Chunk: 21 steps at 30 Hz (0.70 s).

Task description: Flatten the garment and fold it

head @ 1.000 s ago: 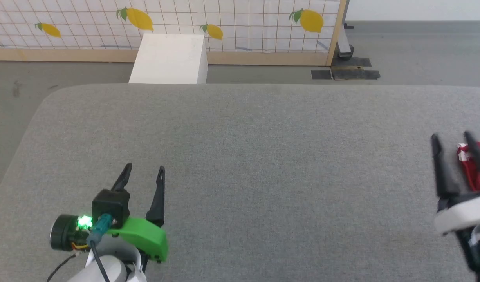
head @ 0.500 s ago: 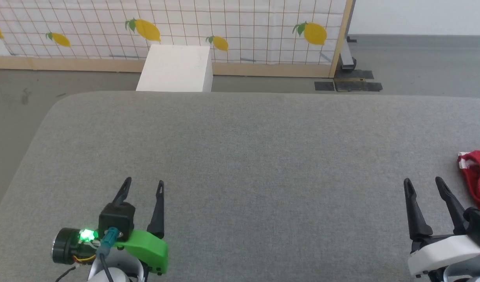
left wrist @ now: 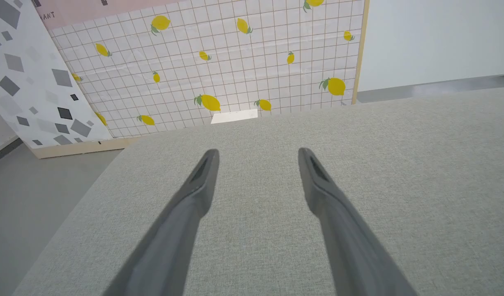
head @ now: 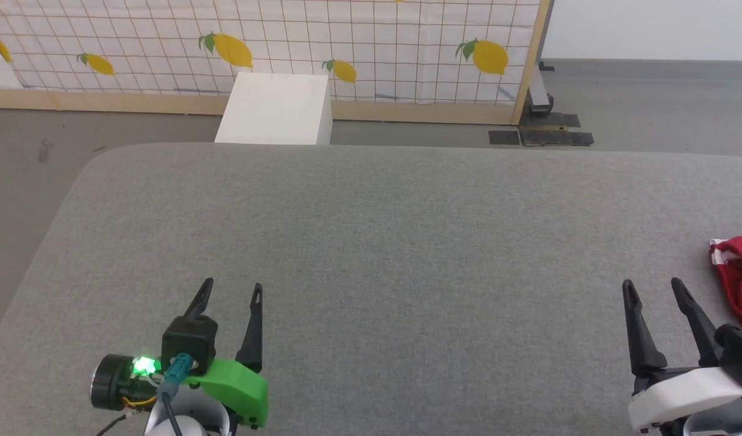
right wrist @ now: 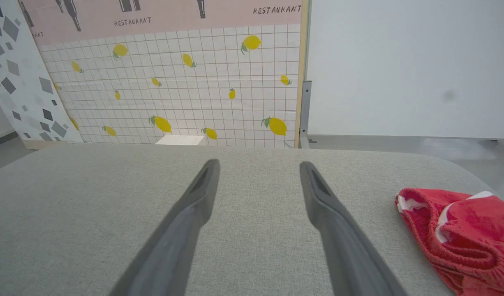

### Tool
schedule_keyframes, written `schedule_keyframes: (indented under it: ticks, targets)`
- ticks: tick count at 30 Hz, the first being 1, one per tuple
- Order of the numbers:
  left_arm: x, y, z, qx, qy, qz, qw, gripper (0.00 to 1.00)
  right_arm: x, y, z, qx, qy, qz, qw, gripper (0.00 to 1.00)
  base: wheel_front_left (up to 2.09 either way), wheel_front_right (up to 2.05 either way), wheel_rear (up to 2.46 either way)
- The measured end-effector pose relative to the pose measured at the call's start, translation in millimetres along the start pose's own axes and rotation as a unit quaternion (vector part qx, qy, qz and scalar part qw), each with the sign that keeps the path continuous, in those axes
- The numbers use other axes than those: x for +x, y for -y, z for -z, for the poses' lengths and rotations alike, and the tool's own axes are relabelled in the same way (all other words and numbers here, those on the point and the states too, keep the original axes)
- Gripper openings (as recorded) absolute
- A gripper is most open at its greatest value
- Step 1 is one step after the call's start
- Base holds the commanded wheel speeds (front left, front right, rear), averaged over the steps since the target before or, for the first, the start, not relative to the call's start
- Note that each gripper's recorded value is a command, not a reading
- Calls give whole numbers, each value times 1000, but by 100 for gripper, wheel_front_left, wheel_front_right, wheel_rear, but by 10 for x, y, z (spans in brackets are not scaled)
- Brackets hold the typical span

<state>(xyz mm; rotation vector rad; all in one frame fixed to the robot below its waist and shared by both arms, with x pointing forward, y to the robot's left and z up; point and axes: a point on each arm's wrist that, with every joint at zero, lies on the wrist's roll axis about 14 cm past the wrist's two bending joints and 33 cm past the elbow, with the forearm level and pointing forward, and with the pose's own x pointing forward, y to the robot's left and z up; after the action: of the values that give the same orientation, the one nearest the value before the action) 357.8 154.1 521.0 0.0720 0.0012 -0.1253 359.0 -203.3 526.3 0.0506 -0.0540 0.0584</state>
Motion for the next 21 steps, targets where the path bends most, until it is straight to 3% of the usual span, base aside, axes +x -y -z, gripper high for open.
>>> schedule_keyframes:
  ticks: [8,9,21]
  targets:
    - [-6,2,-1,-1,0,1,1000,100,-1,40,-17,-1,2,6,1000,100,0,0,0]
    - [-4,8,-2,-5,0,2,1000,0,0,41,-15,-1,2,6,1000,0,0,0,0]
    - [49,30,-78,-10,12,5,1000,0,-3,32,-4,-1,0,5,1000,0,0,0,0]
